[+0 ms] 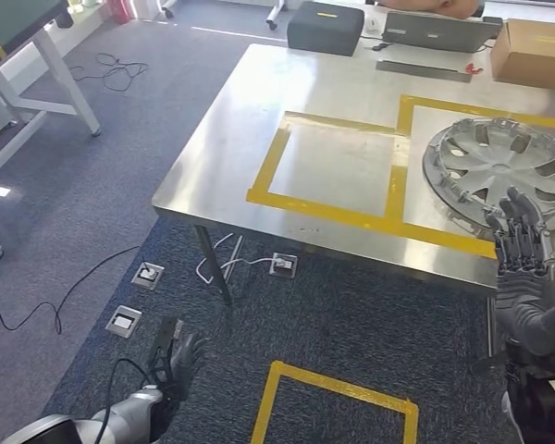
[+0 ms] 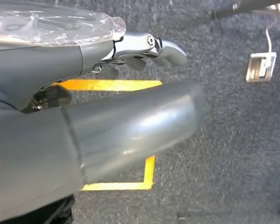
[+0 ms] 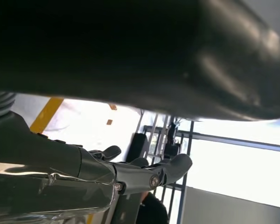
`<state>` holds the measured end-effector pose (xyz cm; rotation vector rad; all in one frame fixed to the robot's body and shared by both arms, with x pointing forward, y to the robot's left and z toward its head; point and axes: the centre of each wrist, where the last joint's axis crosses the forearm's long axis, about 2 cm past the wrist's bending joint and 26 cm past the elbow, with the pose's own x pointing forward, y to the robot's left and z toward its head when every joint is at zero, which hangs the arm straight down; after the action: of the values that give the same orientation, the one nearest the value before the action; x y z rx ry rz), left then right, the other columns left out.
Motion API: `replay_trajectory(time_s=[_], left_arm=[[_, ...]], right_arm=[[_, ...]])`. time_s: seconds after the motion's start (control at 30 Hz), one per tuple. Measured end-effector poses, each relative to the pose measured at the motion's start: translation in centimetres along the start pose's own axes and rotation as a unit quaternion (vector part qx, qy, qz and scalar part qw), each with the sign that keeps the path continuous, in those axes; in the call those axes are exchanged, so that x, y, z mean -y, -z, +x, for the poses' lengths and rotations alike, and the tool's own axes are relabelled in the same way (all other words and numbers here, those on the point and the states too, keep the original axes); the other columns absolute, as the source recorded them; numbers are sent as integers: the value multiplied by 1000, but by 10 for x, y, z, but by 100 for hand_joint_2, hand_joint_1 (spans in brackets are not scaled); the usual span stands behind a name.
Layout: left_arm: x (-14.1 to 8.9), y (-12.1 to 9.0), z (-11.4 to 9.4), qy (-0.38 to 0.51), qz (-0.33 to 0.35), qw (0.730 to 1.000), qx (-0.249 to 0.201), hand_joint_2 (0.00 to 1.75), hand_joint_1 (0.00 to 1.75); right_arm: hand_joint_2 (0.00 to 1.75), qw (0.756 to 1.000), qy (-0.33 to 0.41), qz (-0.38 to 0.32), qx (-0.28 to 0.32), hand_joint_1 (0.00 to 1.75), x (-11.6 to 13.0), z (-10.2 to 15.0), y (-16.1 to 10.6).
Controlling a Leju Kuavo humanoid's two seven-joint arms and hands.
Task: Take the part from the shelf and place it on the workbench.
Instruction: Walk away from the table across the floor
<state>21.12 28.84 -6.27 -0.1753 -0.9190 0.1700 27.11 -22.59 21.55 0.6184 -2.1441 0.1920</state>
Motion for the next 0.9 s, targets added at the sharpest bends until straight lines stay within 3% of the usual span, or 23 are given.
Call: replay_trajectory(time_s=[0.9], left_arm=[[-5,-2,-2,-2,8,1000,-2,0,0]], right_arm=[[0,1000,2,0,-1,0,6,-5,6]])
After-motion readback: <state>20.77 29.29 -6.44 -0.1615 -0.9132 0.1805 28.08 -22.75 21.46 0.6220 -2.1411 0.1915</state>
